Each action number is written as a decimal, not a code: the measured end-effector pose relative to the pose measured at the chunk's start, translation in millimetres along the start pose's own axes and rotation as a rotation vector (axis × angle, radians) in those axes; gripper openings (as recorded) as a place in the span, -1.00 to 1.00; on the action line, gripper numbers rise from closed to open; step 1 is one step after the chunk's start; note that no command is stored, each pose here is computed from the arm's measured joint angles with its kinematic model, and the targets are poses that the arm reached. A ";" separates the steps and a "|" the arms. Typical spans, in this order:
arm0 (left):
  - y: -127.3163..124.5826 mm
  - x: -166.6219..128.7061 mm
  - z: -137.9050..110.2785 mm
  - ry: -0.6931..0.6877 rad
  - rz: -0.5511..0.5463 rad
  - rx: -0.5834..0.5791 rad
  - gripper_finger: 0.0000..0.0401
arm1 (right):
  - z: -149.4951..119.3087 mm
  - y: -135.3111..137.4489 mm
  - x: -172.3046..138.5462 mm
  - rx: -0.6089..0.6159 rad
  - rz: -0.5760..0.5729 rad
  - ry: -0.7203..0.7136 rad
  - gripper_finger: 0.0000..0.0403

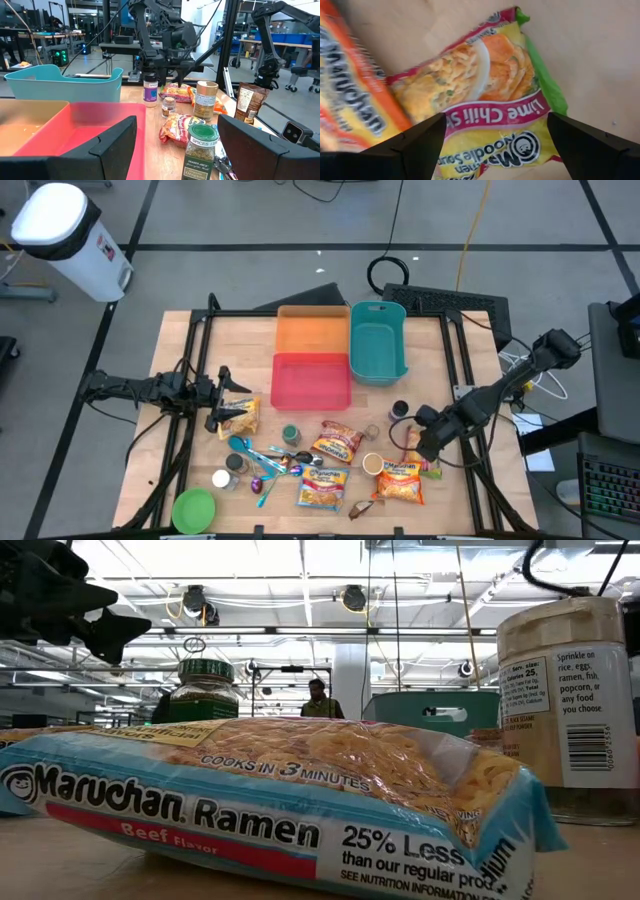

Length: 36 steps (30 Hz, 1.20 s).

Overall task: Pick & Place Food Item
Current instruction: Put the green noodle pack into the blue bin

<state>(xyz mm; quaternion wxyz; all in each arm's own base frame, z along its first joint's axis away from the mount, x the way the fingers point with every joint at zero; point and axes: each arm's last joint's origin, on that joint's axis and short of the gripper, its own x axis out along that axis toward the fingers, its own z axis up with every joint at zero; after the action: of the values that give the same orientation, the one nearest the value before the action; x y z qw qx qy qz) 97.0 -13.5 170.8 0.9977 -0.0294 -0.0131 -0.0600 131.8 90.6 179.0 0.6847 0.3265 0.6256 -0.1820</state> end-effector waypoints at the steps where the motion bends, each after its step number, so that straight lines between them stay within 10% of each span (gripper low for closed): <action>1: 0.0 0.0 0.0 0.000 0.000 0.000 0.41 | -0.4 -0.8 1.8 0.012 -0.008 0.011 0.68; 7: 0.0 0.0 0.0 0.000 0.000 0.000 0.41 | -1.0 -0.1 3.5 0.044 0.003 0.039 0.48; 24: 0.0 0.0 0.0 0.000 0.000 0.000 0.41 | -5.2 -2.6 -11.3 0.051 0.134 0.116 -0.95; 36: 0.0 0.0 0.0 0.000 0.000 0.000 0.41 | -8.9 -13.7 -35.7 0.034 0.297 0.078 -0.99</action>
<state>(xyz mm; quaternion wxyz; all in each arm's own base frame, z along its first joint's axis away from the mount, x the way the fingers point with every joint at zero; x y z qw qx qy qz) 97.0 -13.5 170.8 0.9977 -0.0296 -0.0133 -0.0599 110.8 81.0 210.7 0.6738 0.4337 0.5934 -0.0767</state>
